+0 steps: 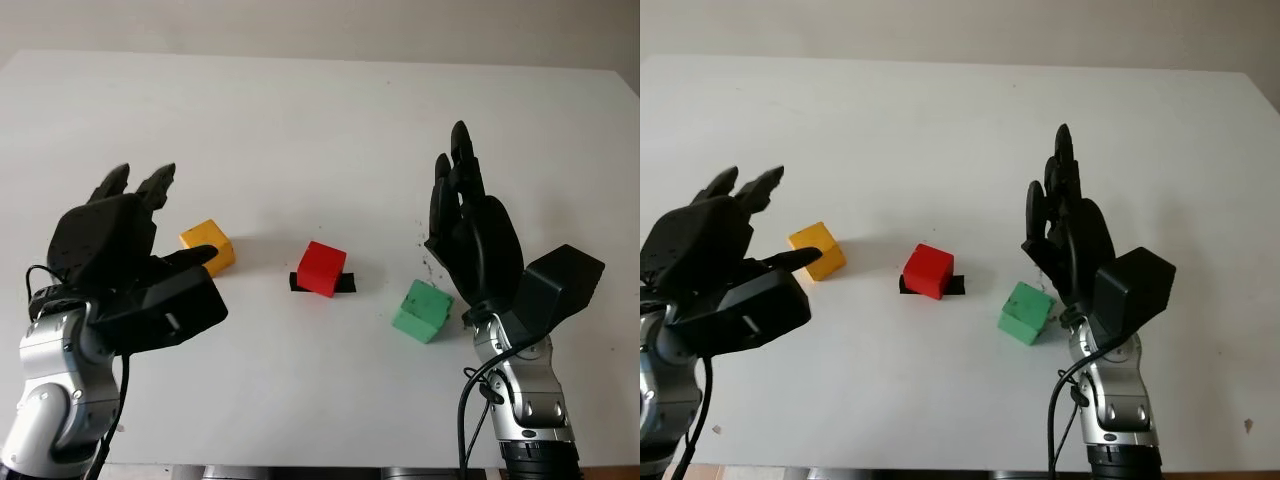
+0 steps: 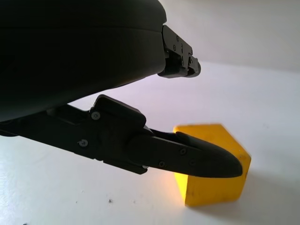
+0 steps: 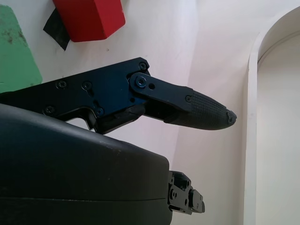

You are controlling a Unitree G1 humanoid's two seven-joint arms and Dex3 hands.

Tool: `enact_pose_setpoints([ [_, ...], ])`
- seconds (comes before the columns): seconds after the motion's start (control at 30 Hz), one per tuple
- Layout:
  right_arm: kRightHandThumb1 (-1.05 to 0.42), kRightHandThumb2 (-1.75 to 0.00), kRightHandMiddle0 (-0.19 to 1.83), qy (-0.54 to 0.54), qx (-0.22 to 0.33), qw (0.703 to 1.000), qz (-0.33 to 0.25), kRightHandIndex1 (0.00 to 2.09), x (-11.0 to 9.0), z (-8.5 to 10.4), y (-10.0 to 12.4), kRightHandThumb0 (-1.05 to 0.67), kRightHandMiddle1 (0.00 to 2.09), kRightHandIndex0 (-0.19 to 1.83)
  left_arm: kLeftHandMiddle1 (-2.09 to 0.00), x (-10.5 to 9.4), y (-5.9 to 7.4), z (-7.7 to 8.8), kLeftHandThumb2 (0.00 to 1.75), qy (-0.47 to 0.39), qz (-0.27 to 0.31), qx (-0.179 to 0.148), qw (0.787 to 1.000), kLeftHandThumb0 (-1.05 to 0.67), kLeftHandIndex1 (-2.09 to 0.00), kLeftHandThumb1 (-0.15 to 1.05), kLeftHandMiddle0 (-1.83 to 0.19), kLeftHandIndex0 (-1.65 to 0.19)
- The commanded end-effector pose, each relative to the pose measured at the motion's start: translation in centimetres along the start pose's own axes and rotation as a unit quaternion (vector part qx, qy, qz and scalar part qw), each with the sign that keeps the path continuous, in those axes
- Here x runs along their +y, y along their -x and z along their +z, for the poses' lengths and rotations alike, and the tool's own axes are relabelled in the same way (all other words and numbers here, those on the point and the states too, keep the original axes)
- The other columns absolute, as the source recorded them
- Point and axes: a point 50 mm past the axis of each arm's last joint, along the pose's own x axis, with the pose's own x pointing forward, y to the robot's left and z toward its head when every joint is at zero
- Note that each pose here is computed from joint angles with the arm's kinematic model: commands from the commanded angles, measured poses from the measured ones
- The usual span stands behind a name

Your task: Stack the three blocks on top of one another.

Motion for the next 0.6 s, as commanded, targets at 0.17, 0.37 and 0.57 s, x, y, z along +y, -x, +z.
enact_pose_setpoints([
  [0.17, -1.05, -0.68, -0.19, 0.002, 0.007, 1.0, -0.011, 0.0, -0.4, 0.2, 0.3, -0.71, 0.0, -0.19, -0.04, -0.4, -0.2, 1.0, 0.22, -0.004, -0.028, -0.006, 1.0, -1.03, -0.01, 1.05, 0.04, -0.04],
  [0.37, -1.05, -0.68, -0.19, -0.003, 0.002, 1.0, -0.012, 0.0, -0.7, 0.3, 0.3, -0.68, 0.0, -0.19, -0.04, -0.9, -0.1, 1.4, 0.23, -0.029, -0.045, -0.005, 0.999, -1.03, -0.04, 1.05, 0.07, -0.07],
  [0.57, -1.05, -0.65, -0.19, -0.009, 0.006, 1.0, -0.014, 0.0, -0.9, 0.2, 0.4, -0.68, 0.0, -0.19, -0.05, -1.4, -0.2, 1.6, 0.22, -0.051, -0.036, 0.015, 0.998, -1.0, -0.04, 1.05, 0.06, -0.07],
])
